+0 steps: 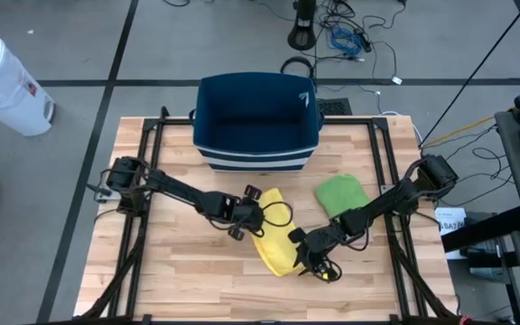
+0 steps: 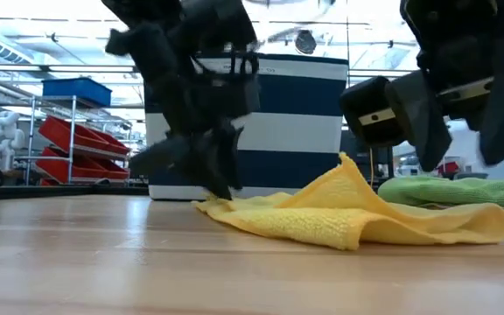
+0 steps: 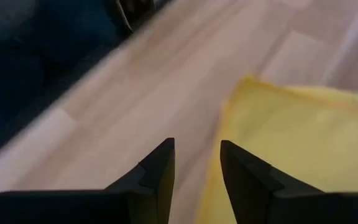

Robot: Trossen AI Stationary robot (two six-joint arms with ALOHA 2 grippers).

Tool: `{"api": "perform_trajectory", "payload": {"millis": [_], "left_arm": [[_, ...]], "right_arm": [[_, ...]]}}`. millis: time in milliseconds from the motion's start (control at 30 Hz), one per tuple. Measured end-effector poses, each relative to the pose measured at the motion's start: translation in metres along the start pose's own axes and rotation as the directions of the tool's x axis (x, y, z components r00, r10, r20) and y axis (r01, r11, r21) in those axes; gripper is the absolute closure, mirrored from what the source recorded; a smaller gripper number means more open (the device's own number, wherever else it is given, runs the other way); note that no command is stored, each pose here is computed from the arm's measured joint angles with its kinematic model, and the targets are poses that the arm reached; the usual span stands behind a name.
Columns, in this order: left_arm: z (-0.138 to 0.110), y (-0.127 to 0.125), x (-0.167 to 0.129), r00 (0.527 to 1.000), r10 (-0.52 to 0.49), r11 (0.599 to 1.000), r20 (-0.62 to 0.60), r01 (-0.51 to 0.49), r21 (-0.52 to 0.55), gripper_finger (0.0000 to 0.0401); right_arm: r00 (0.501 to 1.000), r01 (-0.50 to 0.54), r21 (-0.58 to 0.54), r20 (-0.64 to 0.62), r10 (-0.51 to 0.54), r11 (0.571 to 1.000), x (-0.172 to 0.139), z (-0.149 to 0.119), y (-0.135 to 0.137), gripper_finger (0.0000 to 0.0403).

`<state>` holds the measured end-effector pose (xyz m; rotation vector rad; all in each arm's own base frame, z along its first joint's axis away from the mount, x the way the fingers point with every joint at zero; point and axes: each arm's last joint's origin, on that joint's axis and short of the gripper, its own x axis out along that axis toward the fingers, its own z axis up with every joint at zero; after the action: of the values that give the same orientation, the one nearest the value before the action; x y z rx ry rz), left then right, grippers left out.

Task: Fold towel
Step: Fold the yellow towel

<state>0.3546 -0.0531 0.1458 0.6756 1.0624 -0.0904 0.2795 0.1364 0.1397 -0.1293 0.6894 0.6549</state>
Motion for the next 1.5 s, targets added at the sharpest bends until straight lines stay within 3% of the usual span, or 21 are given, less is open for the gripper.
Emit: {"api": "perform_trajectory", "payload": {"millis": [133, 333, 433, 633, 1033, 1133, 1367, 1500], "left_arm": [[0.012, -0.004, -0.015, 0.996, 0.017, 0.999, 0.083, -0.013, -0.05, 0.0259], [0.015, -0.014, -0.018, 0.976, -0.152, 0.96, 0.158, 0.184, -0.211, 0.0259], [0.017, -0.016, -0.018, 0.972, -0.16, 0.94, 0.173, 0.203, -0.274, 0.0259], [0.015, -0.018, -0.013, 0.973, -0.173, 0.936, 0.153, 0.211, -0.282, 0.0259], [0.003, 0.008, 0.001, 0.983, -0.137, 0.919, 0.124, 0.172, -0.354, 0.0259], [0.001, 0.012, 0.003, 0.979, -0.149, 0.913, 0.136, 0.189, -0.361, 0.0259], [0.005, 0.008, 0.001, 0.976, -0.151, 0.923, 0.155, 0.195, -0.331, 0.0259], [0.002, 0.003, 0.0, 0.976, -0.184, 0.877, 0.113, 0.215, -0.429, 0.0259]], "right_arm": [[0.99, 0.119, -0.058, -0.071, -0.123, 0.991, -0.004, -0.005, -0.003, 0.0284], [0.95, 0.22, -0.128, -0.198, -0.243, 0.967, -0.008, -0.017, -0.017, 0.0284], [0.94, 0.228, -0.113, -0.234, -0.248, 0.967, -0.011, -0.022, -0.024, 0.0284], [0.951, 0.207, -0.085, -0.218, -0.221, 0.975, -0.011, -0.021, -0.026, 0.0284], [0.97, 0.226, 0.146, -0.118, -0.21, 0.963, -0.008, -0.011, -0.023, 0.0284], [0.975, 0.215, 0.14, -0.09, -0.204, 0.966, -0.006, -0.008, -0.02, 0.0284], [0.981, 0.19, -0.005, -0.043, -0.19, 0.982, -0.008, -0.001, -0.011, 0.0284], [0.971, 0.191, -0.024, -0.14, -0.193, 0.981, -0.012, -0.01, -0.014, 0.0284]]}}
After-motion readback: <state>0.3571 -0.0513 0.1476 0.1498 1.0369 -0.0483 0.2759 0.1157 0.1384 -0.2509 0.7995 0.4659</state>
